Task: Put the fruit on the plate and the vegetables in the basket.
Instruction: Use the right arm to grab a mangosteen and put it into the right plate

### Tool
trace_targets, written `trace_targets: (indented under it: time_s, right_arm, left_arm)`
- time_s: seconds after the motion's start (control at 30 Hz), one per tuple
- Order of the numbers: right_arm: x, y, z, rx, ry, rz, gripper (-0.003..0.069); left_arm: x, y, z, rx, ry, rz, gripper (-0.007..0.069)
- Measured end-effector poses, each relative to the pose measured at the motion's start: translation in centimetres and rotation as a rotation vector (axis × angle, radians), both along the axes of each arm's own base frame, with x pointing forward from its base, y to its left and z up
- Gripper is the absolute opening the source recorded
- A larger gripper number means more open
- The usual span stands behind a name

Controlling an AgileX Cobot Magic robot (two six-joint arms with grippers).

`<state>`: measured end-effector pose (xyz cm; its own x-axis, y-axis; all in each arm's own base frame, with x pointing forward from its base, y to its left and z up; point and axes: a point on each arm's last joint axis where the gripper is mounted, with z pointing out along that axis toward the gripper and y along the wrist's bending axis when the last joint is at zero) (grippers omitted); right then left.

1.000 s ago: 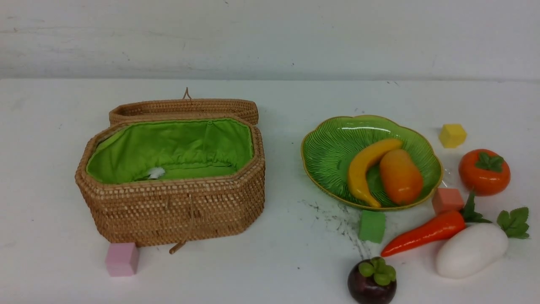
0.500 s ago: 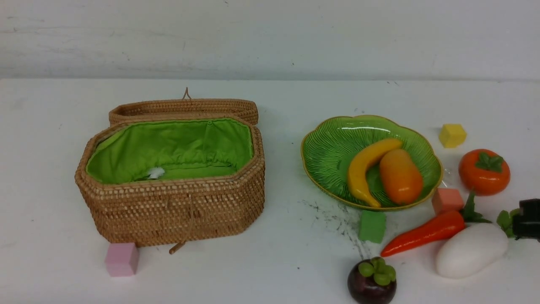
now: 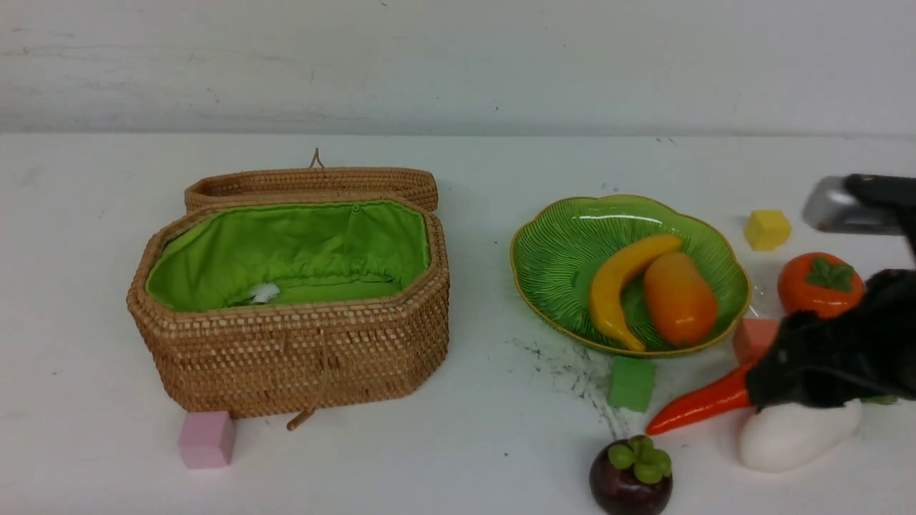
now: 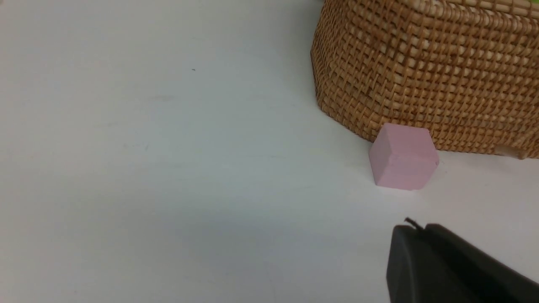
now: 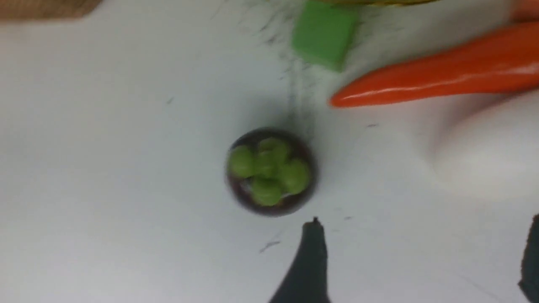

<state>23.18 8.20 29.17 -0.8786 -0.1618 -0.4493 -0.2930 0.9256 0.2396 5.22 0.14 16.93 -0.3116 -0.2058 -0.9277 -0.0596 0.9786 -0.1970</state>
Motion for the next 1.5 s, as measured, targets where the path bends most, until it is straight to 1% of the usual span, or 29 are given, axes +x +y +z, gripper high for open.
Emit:
trace_targets:
  time_s: [0.07, 0.1, 0.13, 0.3, 0.43, 0.6, 0.7, 0.8, 1.0, 1.1, 1.13, 1.17, 1.23, 1.27, 1.33, 1.5]
  right_arm:
    - [0.2, 2.1, -1.3, -0.014, 0.048, 0.077, 0.0659]
    - [0.2, 2.3, -1.5, -0.013, 0.053, 0.081, 0.0659]
    - [0.6, 3.6, -2.7, -0.016, 0.096, 0.103, 0.0662]
    - [2.3, 6.1, -5.6, -0.005, 0.192, 0.079, 0.0662]
    - [3.2, 6.8, -7.5, 0.007, 0.247, 0.056, 0.0662]
    - [4.3, 7.3, -11.0, -0.025, 0.321, 0.037, 0.0653]
    - [4.8, 7.4, -12.4, -0.036, 0.333, 0.025, 0.0629]
    - [5.1, 7.5, -12.7, -0.036, 0.314, 0.027, 0.0577]
    - [4.8, 7.4, -11.5, -0.028, 0.278, 0.059, 0.0575]
    - [4.9, 7.5, -9.3, -0.004, 0.237, 0.072, 0.0575]
    - [4.9, 7.5, -9.1, -0.001, 0.232, 0.072, 0.0575]
    - [5.1, 7.7, -7.4, 0.017, 0.197, 0.082, 0.0575]
    - [5.8, 7.9, -5.4, 0.034, 0.148, 0.094, 0.0575]
    - [5.8, 8.0, -5.2, 0.036, 0.144, 0.096, 0.0575]
    - [7.4, 7.8, -2.5, 0.052, 0.065, 0.09, 0.0575]
    - [11.7, 5.9, 0.7, 0.066, -0.096, 0.008, 0.0575]
  left_arm:
    - [0.0, 0.0, 0.0, 0.0, 0.0, 0.0, 0.0022]
    - [0.0, 0.0, 0.0, 0.0, 0.0, 0.0, 0.0022]
    - [0.0, 0.0, 0.0, 0.0, 0.0, 0.0, 0.0022]
    - [0.0, 0.0, 0.0, 0.0, 0.0, 0.0, 0.0027]
    - [0.0, 0.0, 0.0, 0.0, 0.0, 0.0, 0.0029]
    - [0.0, 0.0, 0.0, 0.0, 0.0, 0.0, 0.0037]
    - [0.0, 0.0, 0.0, 0.0, 0.0, 0.0, 0.0039]
    - [0.0, 0.0, 0.0, 0.0, 0.0, 0.0, 0.0039]
    - [0.0, 0.0, 0.0, 0.0, 0.0, 0.0, 0.0046]
    - [0.0, 0.0, 0.0, 0.0, 0.0, 0.0, 0.005]
    - [0.0, 0.0, 0.0, 0.0, 0.0, 0.0, 0.005]
    - [0.0, 0.0, 0.0, 0.0, 0.0, 0.0, 0.005]
    - [0.0, 0.0, 0.0, 0.0, 0.0, 0.0, 0.005]
    - [0.0, 0.0, 0.0, 0.0, 0.0, 0.0, 0.005]
    - [0.0, 0.0, 0.0, 0.0, 0.0, 0.0, 0.005]
    - [0.0, 0.0, 0.0, 0.0, 0.0, 0.0, 0.0058]
